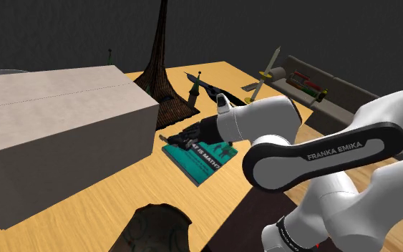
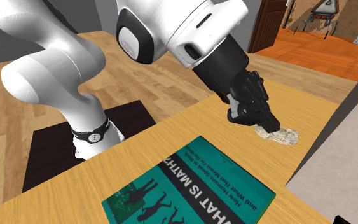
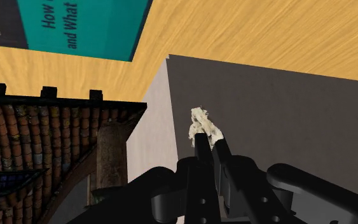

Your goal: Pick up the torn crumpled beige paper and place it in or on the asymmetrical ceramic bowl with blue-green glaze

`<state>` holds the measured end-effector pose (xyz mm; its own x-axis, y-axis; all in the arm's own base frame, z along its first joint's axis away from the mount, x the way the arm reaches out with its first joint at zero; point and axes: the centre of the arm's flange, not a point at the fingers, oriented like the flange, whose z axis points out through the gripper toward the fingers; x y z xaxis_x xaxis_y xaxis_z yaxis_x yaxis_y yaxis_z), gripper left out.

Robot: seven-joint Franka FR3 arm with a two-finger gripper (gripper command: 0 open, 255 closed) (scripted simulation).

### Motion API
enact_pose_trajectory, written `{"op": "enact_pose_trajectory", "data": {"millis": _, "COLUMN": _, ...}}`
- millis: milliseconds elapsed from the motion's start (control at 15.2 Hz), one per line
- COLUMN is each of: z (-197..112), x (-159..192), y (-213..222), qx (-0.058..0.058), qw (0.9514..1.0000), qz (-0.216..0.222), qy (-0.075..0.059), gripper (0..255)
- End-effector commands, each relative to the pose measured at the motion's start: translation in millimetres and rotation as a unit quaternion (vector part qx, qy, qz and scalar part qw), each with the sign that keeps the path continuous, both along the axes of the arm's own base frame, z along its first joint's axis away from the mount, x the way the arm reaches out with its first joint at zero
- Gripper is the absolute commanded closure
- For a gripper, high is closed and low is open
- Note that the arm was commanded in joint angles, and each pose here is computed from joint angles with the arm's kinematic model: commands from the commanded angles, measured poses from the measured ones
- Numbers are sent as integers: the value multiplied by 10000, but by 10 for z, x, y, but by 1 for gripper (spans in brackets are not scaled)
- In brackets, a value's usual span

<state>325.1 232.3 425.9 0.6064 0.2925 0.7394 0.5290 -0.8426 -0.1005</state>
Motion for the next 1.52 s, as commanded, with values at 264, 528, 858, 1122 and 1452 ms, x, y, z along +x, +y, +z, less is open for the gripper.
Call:
{"op": "enact_pose_trajectory", "data": {"millis": 264, "z": 326, "x": -7, "y": 2, "qx": -7, "qw": 10000, "qz": 0, "qy": 2, "gripper": 255}}
{"op": "enact_pose_trajectory", "data": {"millis": 528, "z": 505, "x": -7, "y": 2, "qx": -7, "qw": 10000, "qz": 0, "qy": 2, "gripper": 255}}
{"op": "enact_pose_trajectory", "data": {"millis": 858, "z": 526, "x": -524, "y": 411, "qx": -7, "qw": 10000, "qz": 0, "qy": 2, "gripper": 255}}
{"op": "enact_pose_trajectory", "data": {"millis": 1122, "z": 543, "x": -939, "y": 738, "qx": -7, "qw": 10000, "qz": 0, "qy": 2, "gripper": 255}}
{"op": "enact_pose_trajectory", "data": {"millis": 1452, "z": 564, "x": -1457, "y": 1146, "qx": -7, "qw": 10000, "qz": 0, "qy": 2, "gripper": 255}}
